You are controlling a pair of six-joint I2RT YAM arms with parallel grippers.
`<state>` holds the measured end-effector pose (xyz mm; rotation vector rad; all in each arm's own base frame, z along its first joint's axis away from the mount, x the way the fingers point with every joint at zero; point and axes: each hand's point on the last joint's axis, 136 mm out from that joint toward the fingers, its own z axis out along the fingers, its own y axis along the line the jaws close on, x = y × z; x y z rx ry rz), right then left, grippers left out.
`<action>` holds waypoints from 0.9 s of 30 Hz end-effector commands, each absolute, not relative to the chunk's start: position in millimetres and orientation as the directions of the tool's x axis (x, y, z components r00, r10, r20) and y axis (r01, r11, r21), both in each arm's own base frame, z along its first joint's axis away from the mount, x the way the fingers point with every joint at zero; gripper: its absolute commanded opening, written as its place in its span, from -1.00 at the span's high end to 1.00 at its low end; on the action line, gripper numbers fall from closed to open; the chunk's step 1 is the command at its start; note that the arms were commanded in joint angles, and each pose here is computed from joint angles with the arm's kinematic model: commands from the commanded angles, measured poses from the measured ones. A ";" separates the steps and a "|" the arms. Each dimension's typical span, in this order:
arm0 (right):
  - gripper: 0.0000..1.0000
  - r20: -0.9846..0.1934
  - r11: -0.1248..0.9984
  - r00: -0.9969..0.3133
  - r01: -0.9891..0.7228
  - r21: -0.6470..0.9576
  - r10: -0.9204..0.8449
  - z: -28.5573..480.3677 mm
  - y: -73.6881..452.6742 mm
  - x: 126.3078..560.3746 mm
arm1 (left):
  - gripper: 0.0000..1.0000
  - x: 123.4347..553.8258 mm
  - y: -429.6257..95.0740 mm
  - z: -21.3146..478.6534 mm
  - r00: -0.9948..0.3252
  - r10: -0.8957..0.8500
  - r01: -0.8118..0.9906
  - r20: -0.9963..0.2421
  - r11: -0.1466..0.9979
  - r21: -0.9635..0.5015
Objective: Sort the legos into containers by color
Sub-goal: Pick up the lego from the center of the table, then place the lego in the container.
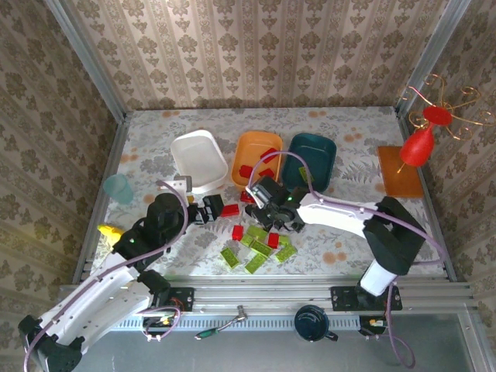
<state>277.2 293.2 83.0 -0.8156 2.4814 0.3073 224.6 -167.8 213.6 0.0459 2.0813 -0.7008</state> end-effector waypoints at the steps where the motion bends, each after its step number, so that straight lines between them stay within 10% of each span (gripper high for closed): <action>1: 0.75 -0.620 0.746 -0.648 -0.649 0.146 -0.442 127.5 311.5 273.4 | -1.00 224.0 -154.9 211.9 -0.577 -0.248 0.245 -0.778 0.857 -0.454; 20: 0.66 -0.697 0.705 -0.683 -0.605 0.371 -0.219 141.7 455.1 435.1 | -0.99 208.5 -143.2 199.9 -0.604 -0.293 0.201 -0.741 0.844 -0.497; 27: -0.24 -0.726 0.695 -0.673 -0.588 0.413 -0.138 173.7 456.1 453.3 | -0.99 204.1 -139.8 197.1 -0.622 -0.267 0.195 -0.736 0.857 -0.477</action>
